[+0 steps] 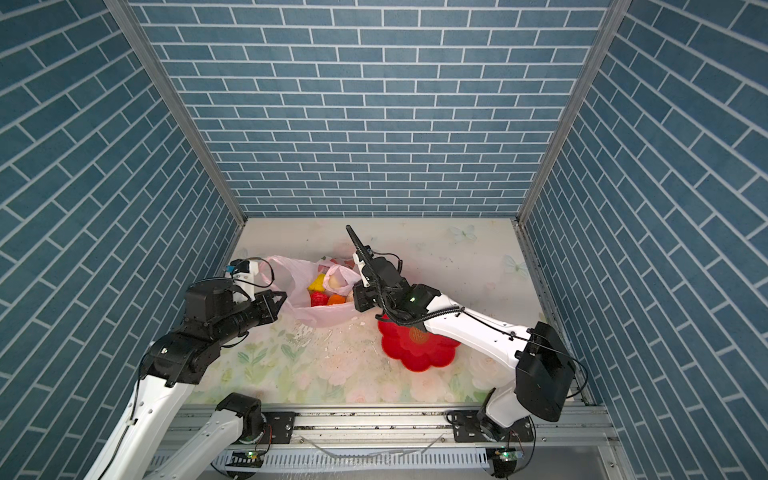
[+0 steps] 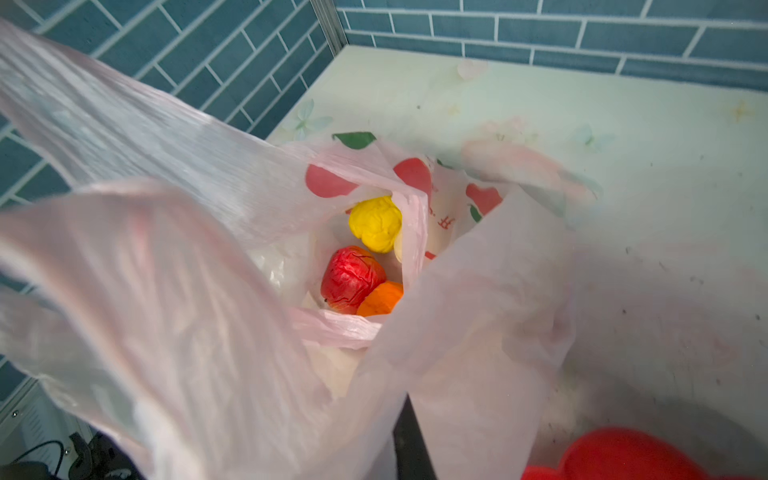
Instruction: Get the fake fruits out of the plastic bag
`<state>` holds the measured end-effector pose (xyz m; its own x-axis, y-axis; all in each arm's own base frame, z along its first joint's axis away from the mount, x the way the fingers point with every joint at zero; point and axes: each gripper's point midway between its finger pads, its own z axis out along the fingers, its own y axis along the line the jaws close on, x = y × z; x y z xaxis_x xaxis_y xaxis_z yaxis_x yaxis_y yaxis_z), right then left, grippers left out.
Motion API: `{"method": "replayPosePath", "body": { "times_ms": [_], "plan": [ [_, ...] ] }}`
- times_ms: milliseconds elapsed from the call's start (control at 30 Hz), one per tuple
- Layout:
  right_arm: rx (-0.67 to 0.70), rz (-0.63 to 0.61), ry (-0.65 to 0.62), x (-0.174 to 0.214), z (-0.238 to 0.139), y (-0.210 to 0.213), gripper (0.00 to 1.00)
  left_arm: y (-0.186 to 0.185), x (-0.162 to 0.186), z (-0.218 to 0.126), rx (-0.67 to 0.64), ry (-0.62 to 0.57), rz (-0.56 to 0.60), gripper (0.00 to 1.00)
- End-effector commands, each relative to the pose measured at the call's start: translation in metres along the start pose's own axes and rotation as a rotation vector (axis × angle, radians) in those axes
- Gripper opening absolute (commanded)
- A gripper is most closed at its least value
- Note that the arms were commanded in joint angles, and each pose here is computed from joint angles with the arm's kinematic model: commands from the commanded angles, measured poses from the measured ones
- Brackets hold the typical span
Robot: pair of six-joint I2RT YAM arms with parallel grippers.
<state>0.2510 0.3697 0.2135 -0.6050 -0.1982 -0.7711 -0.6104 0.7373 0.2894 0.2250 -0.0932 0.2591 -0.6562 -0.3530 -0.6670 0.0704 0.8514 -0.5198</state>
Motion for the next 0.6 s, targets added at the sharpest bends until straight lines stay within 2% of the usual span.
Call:
{"method": "replayPosePath", "body": {
  "times_ms": [0, 133, 267, 433, 567],
  "plan": [
    [0.046, 0.077, -0.019, 0.014, -0.014, -0.005, 0.0, 0.021, 0.025, -0.018, -0.083, 0.027, -0.069, 0.0],
    [0.067, 0.086, -0.026, 0.017, -0.017, -0.008, 0.0, 0.028, 0.027, -0.038, -0.115, -0.003, -0.073, 0.0],
    [0.08, 0.076, -0.011, 0.017, -0.008, -0.008, 0.0, 0.025, 0.018, -0.039, -0.126, -0.015, -0.058, 0.0],
    [0.135, 0.09, 0.004, 0.02, 0.007, -0.017, 0.0, 0.027, 0.016, -0.022, -0.147, 0.023, -0.03, 0.0],
    [0.186, 0.141, 0.029, 0.025, 0.019, -0.036, 0.07, 0.034, 0.023, 0.001, -0.163, 0.059, -0.034, 0.0]
  ]
}}
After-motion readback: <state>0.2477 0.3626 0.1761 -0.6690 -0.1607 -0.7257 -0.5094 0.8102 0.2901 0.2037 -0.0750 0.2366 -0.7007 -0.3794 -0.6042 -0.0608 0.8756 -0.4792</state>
